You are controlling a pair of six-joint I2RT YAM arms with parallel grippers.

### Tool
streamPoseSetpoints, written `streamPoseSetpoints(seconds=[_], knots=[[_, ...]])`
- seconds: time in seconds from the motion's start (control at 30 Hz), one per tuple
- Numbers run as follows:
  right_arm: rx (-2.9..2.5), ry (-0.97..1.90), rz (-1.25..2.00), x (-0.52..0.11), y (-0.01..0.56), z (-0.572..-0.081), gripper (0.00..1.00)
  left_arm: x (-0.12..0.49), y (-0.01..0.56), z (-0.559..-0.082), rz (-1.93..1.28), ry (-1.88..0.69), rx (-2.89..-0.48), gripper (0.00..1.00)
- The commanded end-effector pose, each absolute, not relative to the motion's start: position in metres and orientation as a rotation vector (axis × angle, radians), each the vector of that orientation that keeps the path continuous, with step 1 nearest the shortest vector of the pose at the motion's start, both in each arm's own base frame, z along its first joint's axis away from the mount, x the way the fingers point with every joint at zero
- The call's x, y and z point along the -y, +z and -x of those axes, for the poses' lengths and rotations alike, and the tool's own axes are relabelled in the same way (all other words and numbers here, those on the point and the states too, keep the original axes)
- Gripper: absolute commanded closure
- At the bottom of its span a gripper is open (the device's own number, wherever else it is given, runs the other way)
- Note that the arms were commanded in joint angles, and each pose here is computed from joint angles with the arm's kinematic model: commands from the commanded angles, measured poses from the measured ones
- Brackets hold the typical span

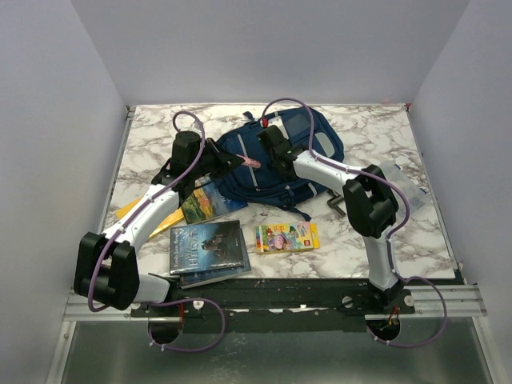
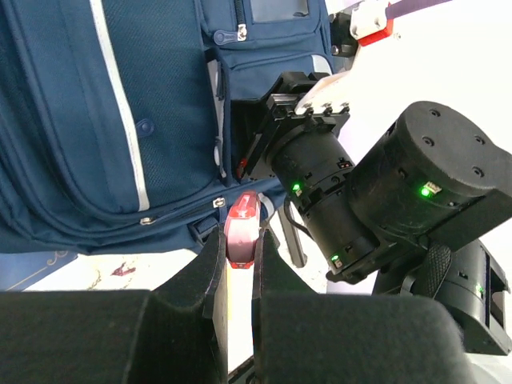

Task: Pack the student bag
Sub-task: Place the stationery in the student bag.

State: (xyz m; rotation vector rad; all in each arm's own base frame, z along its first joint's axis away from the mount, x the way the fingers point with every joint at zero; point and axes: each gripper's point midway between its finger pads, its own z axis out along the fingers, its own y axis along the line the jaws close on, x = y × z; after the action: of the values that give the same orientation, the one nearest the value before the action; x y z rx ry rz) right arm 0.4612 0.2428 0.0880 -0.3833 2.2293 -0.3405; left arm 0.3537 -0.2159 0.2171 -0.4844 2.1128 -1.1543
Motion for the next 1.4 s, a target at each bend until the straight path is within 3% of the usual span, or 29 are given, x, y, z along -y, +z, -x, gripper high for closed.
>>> streamPoseSetpoints(seconds=[0.0, 0.03, 0.13, 0.23, 0.5, 0.67, 0.73, 0.9, 1.03, 1.37], knots=[[-2.204, -0.271, 0.320, -0.246, 0.103, -0.464, 0.99, 0.231, 0.243, -0.368, 0.445, -1.204, -2.043, 1.00], [-2.218, -0.260, 0.323, -0.246, 0.105, -0.461, 0.99, 0.233, 0.242, -0.368, 0.442, -1.208, -2.046, 1.00], [-2.250, -0.248, 0.352, -0.241, 0.115, -0.448, 0.73, 0.237, 0.243, -0.366, 0.420, -1.222, -2.053, 1.00], [-2.267, -0.238, 0.390, -0.236, 0.121, -0.436, 0.62, 0.239, 0.240, -0.359, 0.404, -1.239, -2.067, 1.00], [-2.348, -0.282, 0.463, -0.233, 0.090, -0.428, 0.50, 0.250, 0.248, -0.346, 0.292, -1.318, -2.093, 1.00], [-2.361, -0.372, 0.443, -0.223, 0.070, -0.430, 0.49, 0.248, 0.244, -0.348, 0.269, -1.290, -2.098, 1.00], [-2.339, -0.417, 0.409, -0.218, 0.070, -0.434, 0.52, 0.248, 0.239, -0.349, 0.277, -1.283, -2.111, 1.00], [-2.287, -0.449, 0.367, -0.215, 0.067, -0.443, 0.71, 0.249, 0.229, -0.352, 0.316, -1.279, -2.135, 1.00], [-2.273, -0.442, 0.314, -0.213, 0.070, -0.443, 0.95, 0.239, 0.226, -0.354, 0.381, -1.216, -2.112, 1.00], [-2.294, -0.069, 0.169, -0.217, 0.102, -0.435, 1.00, 0.277, 0.214, -0.368, 0.466, -1.171, -2.151, 1.00]])
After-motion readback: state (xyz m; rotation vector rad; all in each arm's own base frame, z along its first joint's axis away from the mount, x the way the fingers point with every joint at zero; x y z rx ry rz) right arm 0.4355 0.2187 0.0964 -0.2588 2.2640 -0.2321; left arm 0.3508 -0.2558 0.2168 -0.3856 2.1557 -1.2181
